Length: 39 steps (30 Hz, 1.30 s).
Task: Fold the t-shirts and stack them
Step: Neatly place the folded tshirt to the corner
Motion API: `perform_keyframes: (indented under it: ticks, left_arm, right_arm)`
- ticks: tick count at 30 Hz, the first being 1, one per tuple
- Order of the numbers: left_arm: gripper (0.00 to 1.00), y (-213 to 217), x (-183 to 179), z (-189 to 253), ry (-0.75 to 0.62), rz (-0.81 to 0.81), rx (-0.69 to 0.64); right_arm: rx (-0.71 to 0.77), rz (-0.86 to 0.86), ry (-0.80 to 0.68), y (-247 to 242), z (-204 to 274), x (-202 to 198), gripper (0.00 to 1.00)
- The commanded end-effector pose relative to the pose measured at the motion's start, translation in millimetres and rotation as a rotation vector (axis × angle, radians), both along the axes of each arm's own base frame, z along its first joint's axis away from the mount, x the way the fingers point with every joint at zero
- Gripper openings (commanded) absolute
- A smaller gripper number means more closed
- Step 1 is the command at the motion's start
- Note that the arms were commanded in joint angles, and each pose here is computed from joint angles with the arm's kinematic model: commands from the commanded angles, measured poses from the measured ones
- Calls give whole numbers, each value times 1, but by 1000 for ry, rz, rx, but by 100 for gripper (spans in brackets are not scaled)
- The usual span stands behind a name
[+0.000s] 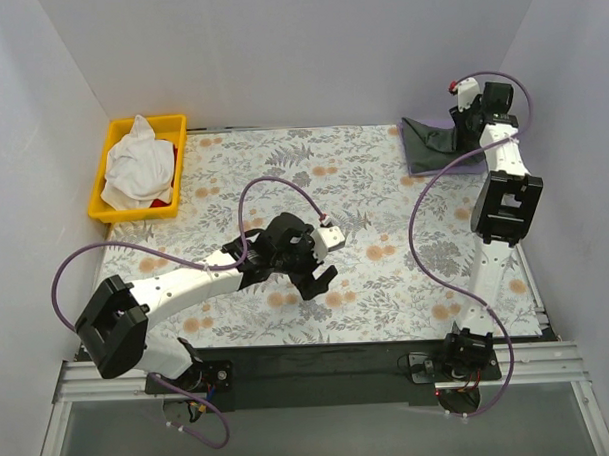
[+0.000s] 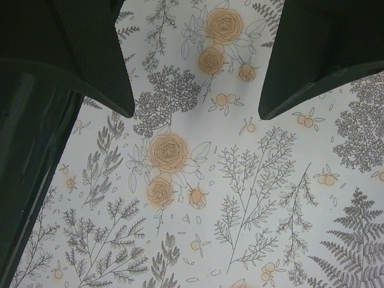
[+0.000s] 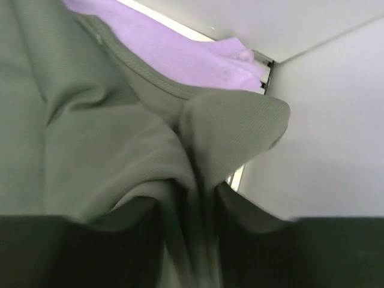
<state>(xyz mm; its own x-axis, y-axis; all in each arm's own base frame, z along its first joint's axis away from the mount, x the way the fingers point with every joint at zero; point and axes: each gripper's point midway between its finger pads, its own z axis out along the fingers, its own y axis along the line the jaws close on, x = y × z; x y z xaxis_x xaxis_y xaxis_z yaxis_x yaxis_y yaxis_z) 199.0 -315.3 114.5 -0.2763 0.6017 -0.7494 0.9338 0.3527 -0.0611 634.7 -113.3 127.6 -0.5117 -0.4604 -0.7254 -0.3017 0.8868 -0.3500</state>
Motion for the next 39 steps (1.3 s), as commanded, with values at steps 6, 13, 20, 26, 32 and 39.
perform_keyframes:
  ticks: [6, 13, 20, 26, 32, 39]
  left_arm:
    - [84, -3, 4, 10, 11, 8, -10]
    - [84, -5, 4, 11, 27, 15, -23]
    - [84, -6, 5, 17, 31, 23, -37]
    - [84, -3, 4, 19, 47, 36, -51]
    - [84, -3, 1, 20, 63, 35, -65]
    - [84, -4, 1, 19, 75, 36, -74]
  right_arm:
    - [-16, -54, -105, -30, 20, 11, 71]
    - [139, -177, -141, -56, 43, -3, 79]
    - [228, -258, -106, -65, 37, -20, 84]
    - [265, -336, -101, -84, 44, -38, 85]
    - [341, -171, -121, -48, 82, -57, 74]
    - [269, 30, -115, 17, 116, -74, 46]
